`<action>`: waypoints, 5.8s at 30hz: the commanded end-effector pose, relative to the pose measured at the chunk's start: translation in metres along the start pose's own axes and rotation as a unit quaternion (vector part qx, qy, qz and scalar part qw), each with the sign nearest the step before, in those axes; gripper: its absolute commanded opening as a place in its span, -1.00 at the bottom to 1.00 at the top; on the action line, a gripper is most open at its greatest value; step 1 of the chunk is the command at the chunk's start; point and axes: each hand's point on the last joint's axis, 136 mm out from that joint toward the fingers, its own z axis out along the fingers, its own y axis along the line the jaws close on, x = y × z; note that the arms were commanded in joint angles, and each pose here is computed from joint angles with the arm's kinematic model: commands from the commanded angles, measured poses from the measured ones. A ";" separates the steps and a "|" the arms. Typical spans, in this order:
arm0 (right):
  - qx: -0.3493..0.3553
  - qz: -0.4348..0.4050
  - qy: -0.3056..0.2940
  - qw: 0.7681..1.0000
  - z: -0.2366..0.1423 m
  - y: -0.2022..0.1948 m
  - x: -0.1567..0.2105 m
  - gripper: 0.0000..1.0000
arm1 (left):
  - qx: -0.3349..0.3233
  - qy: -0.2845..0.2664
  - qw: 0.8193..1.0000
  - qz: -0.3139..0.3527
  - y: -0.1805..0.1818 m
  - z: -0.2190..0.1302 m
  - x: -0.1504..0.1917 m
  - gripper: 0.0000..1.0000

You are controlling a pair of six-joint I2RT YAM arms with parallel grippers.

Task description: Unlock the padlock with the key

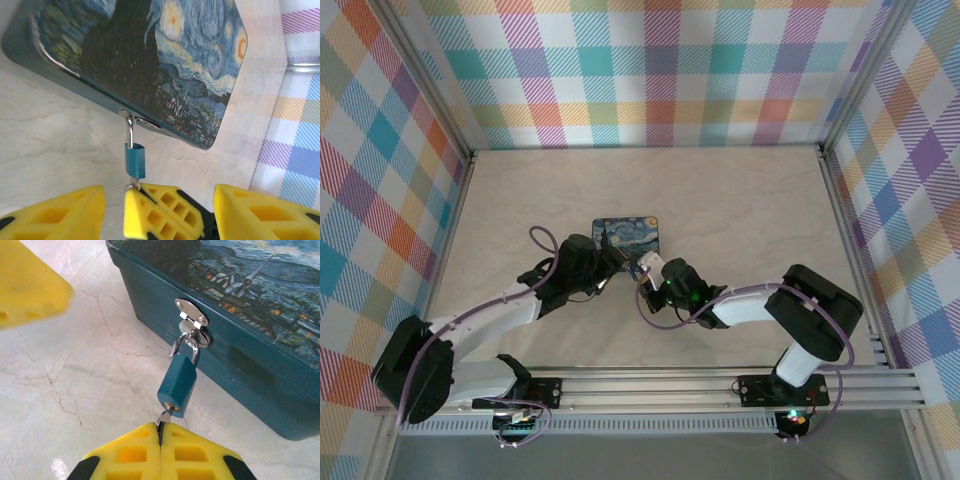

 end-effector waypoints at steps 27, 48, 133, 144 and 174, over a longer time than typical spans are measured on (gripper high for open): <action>-0.127 0.370 0.090 0.916 -0.016 -0.040 0.009 -1.00 | -0.076 0.034 0.991 0.108 0.010 0.064 -0.091 0.89; -0.128 0.387 0.119 0.905 -0.017 -0.046 0.021 -0.55 | -0.156 0.049 0.983 0.086 0.082 0.072 -0.071 0.88; -0.210 0.298 -0.014 0.931 0.018 -0.034 -0.033 0.48 | 0.031 0.136 0.981 0.134 -0.042 0.061 -0.045 0.60; -0.208 0.284 -0.022 0.936 0.030 -0.039 -0.039 0.45 | 0.016 0.133 0.982 0.133 -0.034 0.062 -0.043 0.60; -0.241 0.284 -0.014 0.928 0.036 -0.031 -0.033 -0.17 | 0.010 0.133 0.983 0.128 -0.030 0.063 -0.042 0.60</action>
